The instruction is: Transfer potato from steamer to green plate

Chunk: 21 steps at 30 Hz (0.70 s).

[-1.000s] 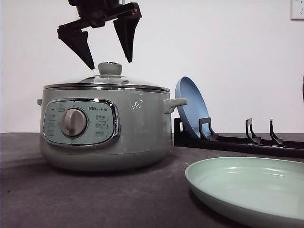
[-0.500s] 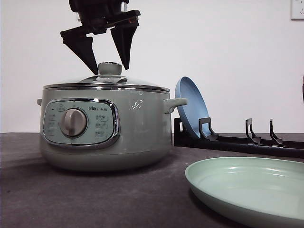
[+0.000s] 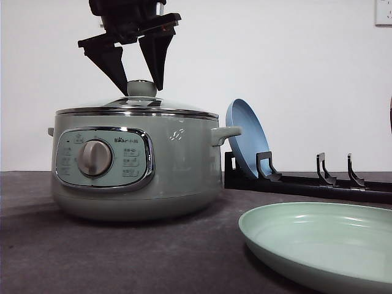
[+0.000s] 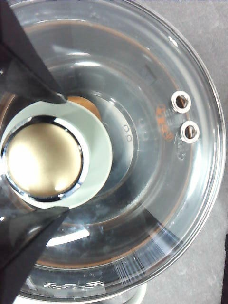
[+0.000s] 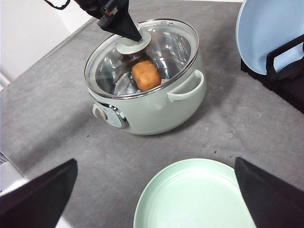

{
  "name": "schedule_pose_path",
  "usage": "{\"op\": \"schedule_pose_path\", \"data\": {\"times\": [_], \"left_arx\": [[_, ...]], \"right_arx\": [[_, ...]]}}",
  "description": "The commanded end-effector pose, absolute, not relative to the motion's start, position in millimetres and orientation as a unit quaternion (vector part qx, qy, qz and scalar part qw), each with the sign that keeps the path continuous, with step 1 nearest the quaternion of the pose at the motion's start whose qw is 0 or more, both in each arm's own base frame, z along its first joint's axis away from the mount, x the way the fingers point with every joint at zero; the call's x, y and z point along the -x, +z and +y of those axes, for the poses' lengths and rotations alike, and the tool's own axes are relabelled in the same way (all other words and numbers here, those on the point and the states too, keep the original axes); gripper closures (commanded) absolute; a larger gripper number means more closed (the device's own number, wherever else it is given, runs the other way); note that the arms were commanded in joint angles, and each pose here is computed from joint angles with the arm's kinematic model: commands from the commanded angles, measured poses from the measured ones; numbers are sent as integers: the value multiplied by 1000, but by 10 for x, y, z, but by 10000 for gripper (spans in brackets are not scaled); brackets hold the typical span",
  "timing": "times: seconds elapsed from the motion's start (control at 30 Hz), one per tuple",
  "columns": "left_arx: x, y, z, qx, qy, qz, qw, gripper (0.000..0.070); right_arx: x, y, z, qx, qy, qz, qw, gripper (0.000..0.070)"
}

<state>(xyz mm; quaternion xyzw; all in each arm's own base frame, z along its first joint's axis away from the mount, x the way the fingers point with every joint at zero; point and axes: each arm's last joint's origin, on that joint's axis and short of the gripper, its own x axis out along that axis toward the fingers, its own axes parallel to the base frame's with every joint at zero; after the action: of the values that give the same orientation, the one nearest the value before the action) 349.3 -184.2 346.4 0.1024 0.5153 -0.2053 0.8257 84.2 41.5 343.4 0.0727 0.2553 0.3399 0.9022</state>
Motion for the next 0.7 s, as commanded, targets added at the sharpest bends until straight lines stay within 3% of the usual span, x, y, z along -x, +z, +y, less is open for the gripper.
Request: {"op": "schedule_pose_path", "data": {"times": [0.0,0.13,0.33,0.4,0.53,0.63,0.67], "left_arx": [[-3538,3456,-1901,-109,-211,510,827,284],[-3534,3454,-1900,-110,-211,512,826,353],[-3533,3423,-1898,-112,-209,522,819,364],[-3542,3407,-1903,-113,-208,523,818,435],[-3556,3389,-1910,-113,-209,524,818,499],[-3557,3390,-1910,-119,-212,522,818,688],[-3556,3390,-1910,-120,-213,522,817,697]], "right_arx": [[-847,3463,421,-77,341,251,903,28],[-846,3462,420,-77,341,252,902,28],[-846,3462,420,-77,341,252,902,28],[-846,3462,420,-77,341,252,902,28],[-846,3462,420,-77,341,252,902,28],[-845,3460,420,-77,341,253,902,28],[-845,3460,420,-77,341,253,902,28]]}}
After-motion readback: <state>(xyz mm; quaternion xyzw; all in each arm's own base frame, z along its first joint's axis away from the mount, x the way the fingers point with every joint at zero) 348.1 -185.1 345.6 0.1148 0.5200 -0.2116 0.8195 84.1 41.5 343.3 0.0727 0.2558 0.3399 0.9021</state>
